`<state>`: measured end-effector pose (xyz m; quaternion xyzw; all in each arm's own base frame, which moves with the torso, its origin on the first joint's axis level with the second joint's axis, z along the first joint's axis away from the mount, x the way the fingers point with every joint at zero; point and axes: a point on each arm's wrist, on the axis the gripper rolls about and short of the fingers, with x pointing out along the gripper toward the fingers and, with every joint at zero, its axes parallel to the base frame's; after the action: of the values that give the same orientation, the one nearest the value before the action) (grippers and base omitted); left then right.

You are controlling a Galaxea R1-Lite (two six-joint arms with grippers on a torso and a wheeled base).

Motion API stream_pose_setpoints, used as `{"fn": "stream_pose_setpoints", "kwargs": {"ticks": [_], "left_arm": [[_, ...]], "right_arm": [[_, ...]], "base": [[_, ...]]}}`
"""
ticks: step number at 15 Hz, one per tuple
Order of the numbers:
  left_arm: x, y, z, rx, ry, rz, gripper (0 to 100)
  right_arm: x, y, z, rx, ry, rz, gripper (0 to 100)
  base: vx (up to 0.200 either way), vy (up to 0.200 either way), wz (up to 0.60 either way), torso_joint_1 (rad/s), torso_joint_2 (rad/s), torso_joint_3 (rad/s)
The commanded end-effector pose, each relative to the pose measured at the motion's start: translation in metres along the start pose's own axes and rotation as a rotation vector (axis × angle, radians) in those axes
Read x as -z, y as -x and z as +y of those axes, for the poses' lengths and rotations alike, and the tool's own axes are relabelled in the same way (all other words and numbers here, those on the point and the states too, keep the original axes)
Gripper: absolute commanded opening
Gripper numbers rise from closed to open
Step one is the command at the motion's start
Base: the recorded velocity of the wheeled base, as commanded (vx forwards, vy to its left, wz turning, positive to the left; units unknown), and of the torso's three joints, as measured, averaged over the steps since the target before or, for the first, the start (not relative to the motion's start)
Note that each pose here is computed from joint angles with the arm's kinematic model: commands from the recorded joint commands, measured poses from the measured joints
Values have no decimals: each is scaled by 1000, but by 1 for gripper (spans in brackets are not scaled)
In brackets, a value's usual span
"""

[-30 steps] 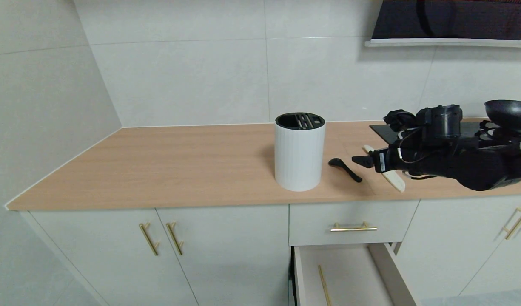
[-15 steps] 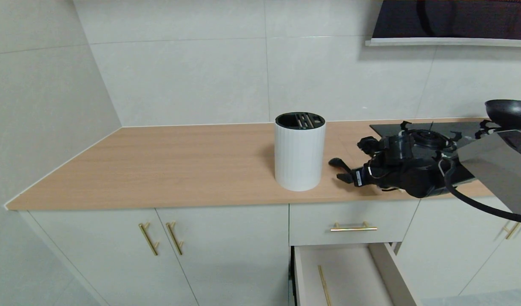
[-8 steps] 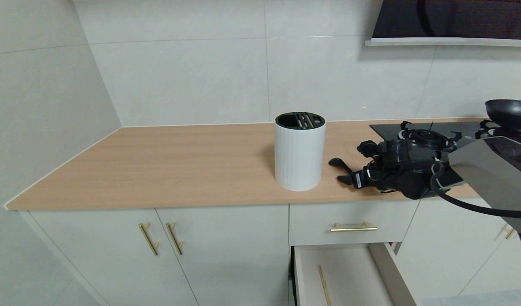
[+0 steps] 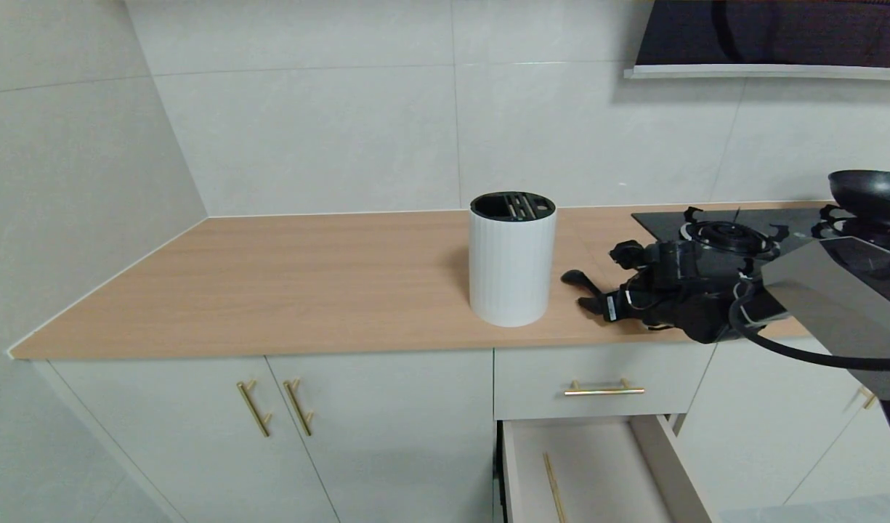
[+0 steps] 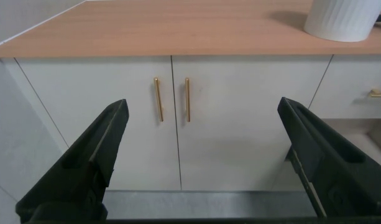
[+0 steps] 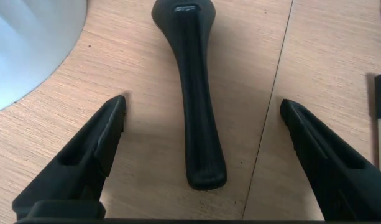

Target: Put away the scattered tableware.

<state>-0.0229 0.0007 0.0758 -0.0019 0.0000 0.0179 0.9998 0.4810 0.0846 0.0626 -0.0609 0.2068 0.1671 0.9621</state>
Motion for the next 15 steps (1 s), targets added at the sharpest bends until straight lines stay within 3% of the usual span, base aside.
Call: {"fn": "stream_pose_setpoints", "kwargs": {"ticks": [1, 11, 15], "left_arm": [[0, 0, 0, -1, 1, 2, 100], [0, 0, 0, 0, 1, 2, 100], [0, 0, 0, -1, 1, 2, 100]], "right_arm": [[1, 0, 0, -1, 0, 3, 0], [-4, 3, -1, 1, -7, 2, 0], [-36, 38, 7, -17, -97, 56, 0]], "base": [[0, 0, 0, 0, 0, 0], [0, 0, 0, 0, 0, 0], [0, 0, 0, 0, 0, 0]]}}
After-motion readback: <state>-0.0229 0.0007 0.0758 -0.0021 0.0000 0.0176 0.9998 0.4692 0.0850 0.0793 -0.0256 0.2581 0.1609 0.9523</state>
